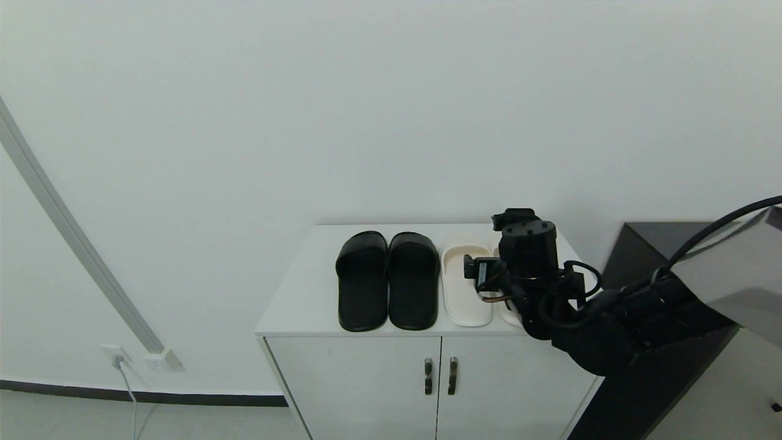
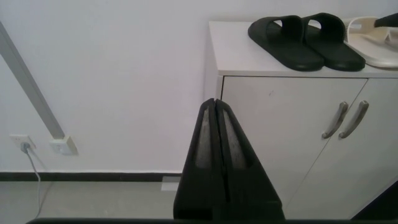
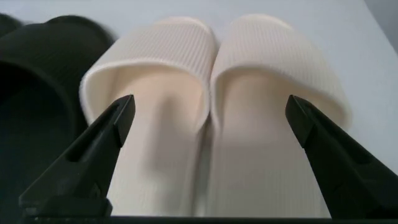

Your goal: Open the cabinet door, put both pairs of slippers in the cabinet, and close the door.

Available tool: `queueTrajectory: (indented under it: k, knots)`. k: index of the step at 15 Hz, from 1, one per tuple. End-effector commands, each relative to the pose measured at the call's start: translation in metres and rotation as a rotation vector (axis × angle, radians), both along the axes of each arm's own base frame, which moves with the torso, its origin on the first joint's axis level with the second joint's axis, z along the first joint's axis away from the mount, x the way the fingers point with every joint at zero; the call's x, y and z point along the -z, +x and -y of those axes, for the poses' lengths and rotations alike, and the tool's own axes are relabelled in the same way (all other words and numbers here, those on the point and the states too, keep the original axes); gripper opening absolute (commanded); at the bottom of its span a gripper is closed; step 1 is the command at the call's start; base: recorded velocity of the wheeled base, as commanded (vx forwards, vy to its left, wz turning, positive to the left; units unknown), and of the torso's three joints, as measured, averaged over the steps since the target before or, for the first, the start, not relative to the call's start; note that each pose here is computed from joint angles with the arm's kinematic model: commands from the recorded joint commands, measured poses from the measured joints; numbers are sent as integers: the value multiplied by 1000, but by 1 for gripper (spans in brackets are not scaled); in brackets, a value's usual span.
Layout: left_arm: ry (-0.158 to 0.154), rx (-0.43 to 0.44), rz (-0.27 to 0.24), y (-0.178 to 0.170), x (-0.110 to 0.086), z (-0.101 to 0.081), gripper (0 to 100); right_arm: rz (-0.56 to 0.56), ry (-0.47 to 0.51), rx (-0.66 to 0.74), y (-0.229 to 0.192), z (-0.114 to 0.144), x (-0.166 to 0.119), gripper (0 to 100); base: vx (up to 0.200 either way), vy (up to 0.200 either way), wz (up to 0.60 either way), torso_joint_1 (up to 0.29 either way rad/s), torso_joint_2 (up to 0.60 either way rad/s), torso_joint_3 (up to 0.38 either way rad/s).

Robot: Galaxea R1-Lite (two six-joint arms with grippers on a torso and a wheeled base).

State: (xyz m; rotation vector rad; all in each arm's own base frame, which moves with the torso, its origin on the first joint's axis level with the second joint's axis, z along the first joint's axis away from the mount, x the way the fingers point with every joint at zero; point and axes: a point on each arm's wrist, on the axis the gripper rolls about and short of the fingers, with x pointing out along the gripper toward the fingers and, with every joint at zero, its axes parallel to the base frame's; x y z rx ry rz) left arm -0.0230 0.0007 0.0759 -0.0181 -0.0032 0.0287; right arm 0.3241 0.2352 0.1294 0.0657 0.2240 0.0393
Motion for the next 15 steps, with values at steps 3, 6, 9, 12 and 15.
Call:
queueTrajectory:
  k: [3,6,9,12,15]
  knots:
    - [0,0,-1,0,0,0,0,27,-33,20,36,-6,19,100,0,0,0,0,0,0]
    - [-2,-2,-1,0,0,0,0,25,-38,26,50,-12,26,100,0,0,0,0,0,0]
    - [-2,0,-1,0,0,0,0,33,-32,47,62,-9,27,100,0,0,0,0,0,0]
    - [-2,-2,-1,0,0,0,0,31,-29,46,68,-6,25,0,0,0,0,0,0,0]
    - [-2,-2,-1,0,0,0,0,33,-27,41,70,-8,24,0,0,0,0,0,0,0]
